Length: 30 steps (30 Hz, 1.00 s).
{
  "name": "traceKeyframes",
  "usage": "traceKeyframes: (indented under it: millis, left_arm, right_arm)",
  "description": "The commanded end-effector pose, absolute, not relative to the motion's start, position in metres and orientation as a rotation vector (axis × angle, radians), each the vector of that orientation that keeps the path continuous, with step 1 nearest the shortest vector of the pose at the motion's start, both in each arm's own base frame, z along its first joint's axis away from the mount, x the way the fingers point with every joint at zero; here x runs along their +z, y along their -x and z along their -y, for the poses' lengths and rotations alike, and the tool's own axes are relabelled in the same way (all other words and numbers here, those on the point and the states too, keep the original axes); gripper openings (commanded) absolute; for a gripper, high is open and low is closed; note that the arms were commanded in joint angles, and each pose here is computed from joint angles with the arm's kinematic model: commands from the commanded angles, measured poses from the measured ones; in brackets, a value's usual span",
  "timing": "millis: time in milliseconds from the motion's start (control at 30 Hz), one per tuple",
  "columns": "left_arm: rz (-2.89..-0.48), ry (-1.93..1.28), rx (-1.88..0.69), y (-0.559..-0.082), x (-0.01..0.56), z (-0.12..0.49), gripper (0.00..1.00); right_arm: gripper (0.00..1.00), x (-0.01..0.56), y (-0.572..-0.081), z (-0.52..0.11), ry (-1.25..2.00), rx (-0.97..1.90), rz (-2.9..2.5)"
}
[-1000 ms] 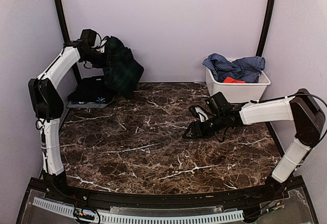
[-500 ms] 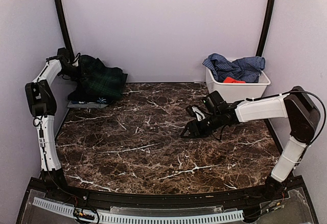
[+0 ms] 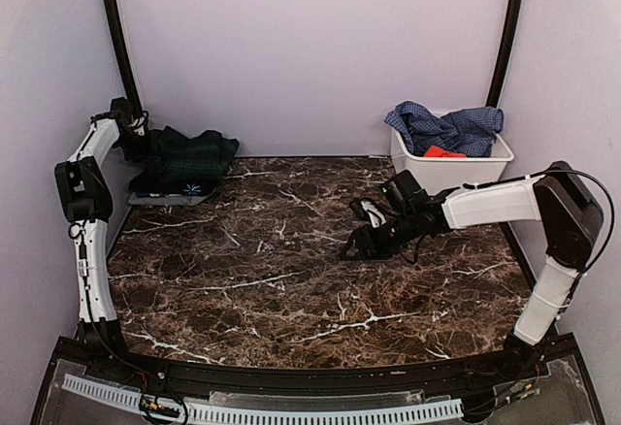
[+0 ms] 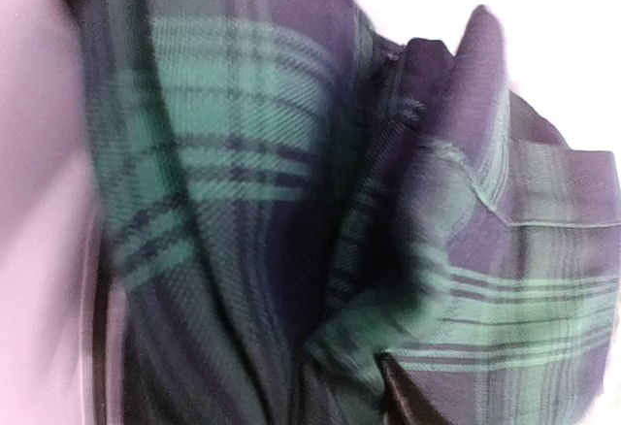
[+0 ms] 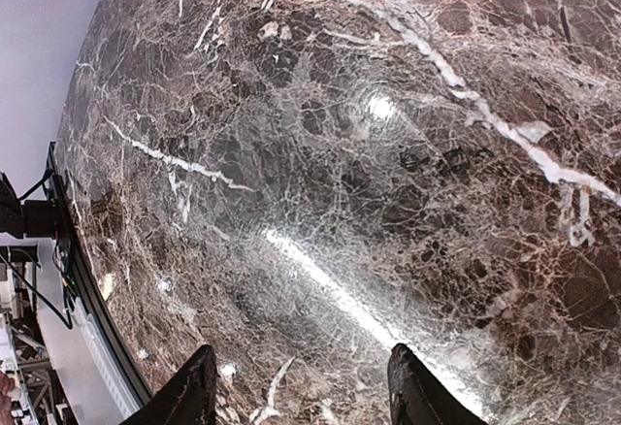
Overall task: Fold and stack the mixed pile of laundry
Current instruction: Place the square-folded skirt at the corner of the board, then smooth out the square-folded skirt at the corner of the board.
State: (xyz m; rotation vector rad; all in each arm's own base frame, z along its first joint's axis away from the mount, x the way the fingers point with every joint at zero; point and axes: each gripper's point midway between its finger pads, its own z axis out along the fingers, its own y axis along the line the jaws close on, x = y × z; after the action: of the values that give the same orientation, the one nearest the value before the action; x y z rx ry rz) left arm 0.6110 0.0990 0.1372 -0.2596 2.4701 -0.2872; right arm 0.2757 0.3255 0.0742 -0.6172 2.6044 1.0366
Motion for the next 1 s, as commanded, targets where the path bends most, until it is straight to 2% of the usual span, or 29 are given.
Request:
traceKeyframes:
  millis: [0, 100, 133, 167, 233, 400, 533, 633, 767, 967]
  left_arm:
    - [-2.403, 0.394, 0.048, -0.595, 0.189, -0.150, 0.48]
    - [-2.353, 0.436, 0.130, -0.585, 0.221, -0.160, 0.52]
    - [-2.342, 0.451, 0.154, -0.582, 0.227, -0.163, 0.56]
    - [-2.316, 0.459, 0.159, -0.579, 0.241, -0.163, 0.64]
    - [-2.286, 0.457, 0.159, -0.574, 0.259, -0.161, 0.68]
    - [-2.211, 0.415, 0.051, -0.567, 0.298, -0.144, 0.70]
    - [-2.180, 0.286, -0.261, -0.572, 0.308, -0.094, 0.67]
    - [-2.211, 0.220, -0.410, -0.577, 0.286, -0.063, 0.66]
    - [-2.264, 0.187, -0.472, -0.591, 0.247, -0.040, 0.65]
    - [-2.396, 0.340, -0.391, -0.599, 0.167, -0.063, 0.66]
  right_arm:
    - [0.57, 0.087, -0.282, -0.331, 0.627, 1.062, -2.570]
    - [0.57, 0.091, -0.281, -0.330, 0.629, 1.066, -2.560]
    - [0.57, 0.091, -0.281, -0.330, 0.629, 1.067, -2.558]
    - [0.57, 0.092, -0.280, -0.330, 0.629, 1.067, -2.556]
    - [0.57, 0.093, -0.279, -0.330, 0.633, 1.070, -2.550]
    - [0.57, 0.094, -0.278, -0.329, 0.635, 1.077, -2.542]
    - [0.57, 0.094, -0.279, -0.330, 0.637, 1.080, -2.536]
    - [0.57, 0.092, -0.279, -0.332, 0.640, 1.091, -2.535]
    - [0.57, 0.091, -0.278, -0.333, 0.638, 1.100, -2.537]
    - [0.58, 0.090, -0.276, -0.330, 0.637, 1.095, -2.542]
